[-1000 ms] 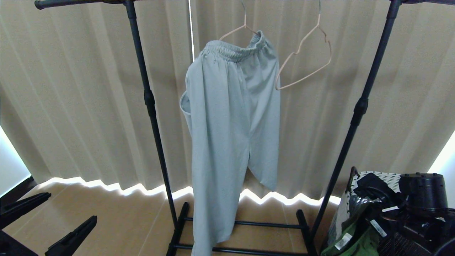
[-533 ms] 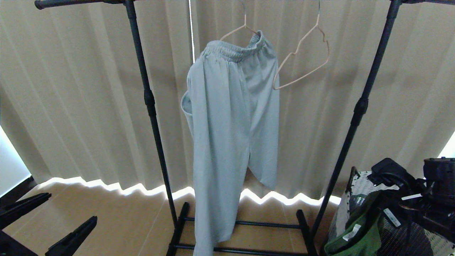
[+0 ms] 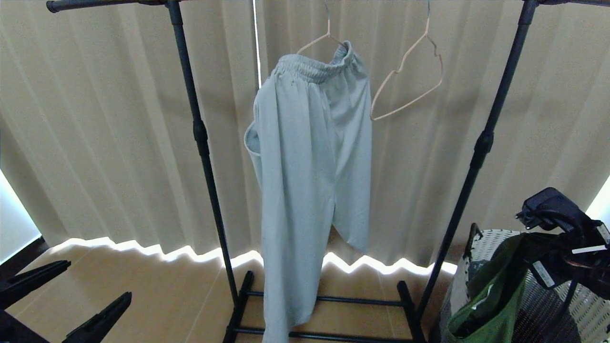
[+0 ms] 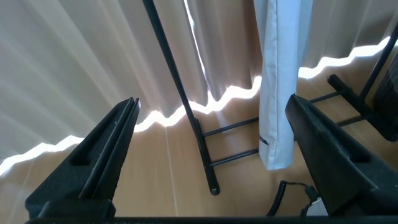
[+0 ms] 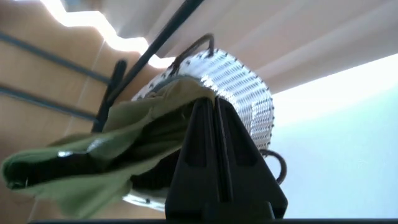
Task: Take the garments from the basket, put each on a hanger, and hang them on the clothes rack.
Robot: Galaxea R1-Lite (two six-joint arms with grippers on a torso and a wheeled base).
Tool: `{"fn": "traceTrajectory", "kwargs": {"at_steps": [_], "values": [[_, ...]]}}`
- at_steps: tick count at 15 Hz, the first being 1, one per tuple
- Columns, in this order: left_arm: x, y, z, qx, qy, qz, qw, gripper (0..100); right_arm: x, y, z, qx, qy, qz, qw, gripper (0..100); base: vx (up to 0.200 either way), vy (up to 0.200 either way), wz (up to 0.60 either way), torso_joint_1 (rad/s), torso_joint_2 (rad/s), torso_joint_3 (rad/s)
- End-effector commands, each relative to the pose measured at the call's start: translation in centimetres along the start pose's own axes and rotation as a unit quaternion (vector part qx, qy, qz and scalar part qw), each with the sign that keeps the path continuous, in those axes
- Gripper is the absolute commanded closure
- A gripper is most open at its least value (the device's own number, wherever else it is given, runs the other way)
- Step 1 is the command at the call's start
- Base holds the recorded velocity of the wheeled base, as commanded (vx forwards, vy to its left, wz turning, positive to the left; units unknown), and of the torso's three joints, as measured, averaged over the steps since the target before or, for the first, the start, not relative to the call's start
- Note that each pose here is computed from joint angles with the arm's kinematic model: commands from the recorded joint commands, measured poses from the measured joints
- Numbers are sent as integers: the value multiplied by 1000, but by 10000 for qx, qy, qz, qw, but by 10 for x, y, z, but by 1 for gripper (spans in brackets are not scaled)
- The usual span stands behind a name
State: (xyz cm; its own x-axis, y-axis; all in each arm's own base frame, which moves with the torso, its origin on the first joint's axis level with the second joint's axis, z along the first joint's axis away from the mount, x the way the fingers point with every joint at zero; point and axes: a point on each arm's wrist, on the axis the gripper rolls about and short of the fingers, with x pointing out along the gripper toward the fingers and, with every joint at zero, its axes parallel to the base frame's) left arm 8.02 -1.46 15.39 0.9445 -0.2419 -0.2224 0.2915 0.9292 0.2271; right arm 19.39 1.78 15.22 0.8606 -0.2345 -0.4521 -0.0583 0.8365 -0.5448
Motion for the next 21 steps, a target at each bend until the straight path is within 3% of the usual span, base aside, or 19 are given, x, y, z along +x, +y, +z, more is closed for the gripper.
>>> {"fn": "traceTrajectory", "kwargs": {"at_steps": [1, 5, 10, 14, 18, 21], "values": [[1, -2, 2, 31, -34, -147, 9999, 0, -10, 1, 9, 169, -340, 64, 9993, 100, 0, 0, 0, 0, 0, 0], [3, -17, 6, 223, -199, -1005, 9945, 0, -28, 5, 31, 431, -975, 314, 9938, 100, 0, 0, 0, 0, 0, 0], [24, -34, 45, 436, -464, -1876, 9802, 0, -49, 18, 65, 999, -1802, 1116, 9721, 100, 0, 0, 0, 0, 0, 0], [55, -61, 72, 612, -381, -2508, 9654, 0, -55, 17, 74, 1125, -2024, 1335, 9636, 100, 0, 0, 0, 0, 0, 0], [88, -86, 86, 711, -155, -2809, 9570, 0, -62, 21, 79, 1136, -2241, 1715, 9526, 100, 0, 0, 0, 0, 0, 0], [131, -131, 86, 705, 146, -3200, 9447, 0, -70, 28, 84, 1445, -2317, 2049, 9399, 100, 0, 0, 0, 0, 0, 0]]}}
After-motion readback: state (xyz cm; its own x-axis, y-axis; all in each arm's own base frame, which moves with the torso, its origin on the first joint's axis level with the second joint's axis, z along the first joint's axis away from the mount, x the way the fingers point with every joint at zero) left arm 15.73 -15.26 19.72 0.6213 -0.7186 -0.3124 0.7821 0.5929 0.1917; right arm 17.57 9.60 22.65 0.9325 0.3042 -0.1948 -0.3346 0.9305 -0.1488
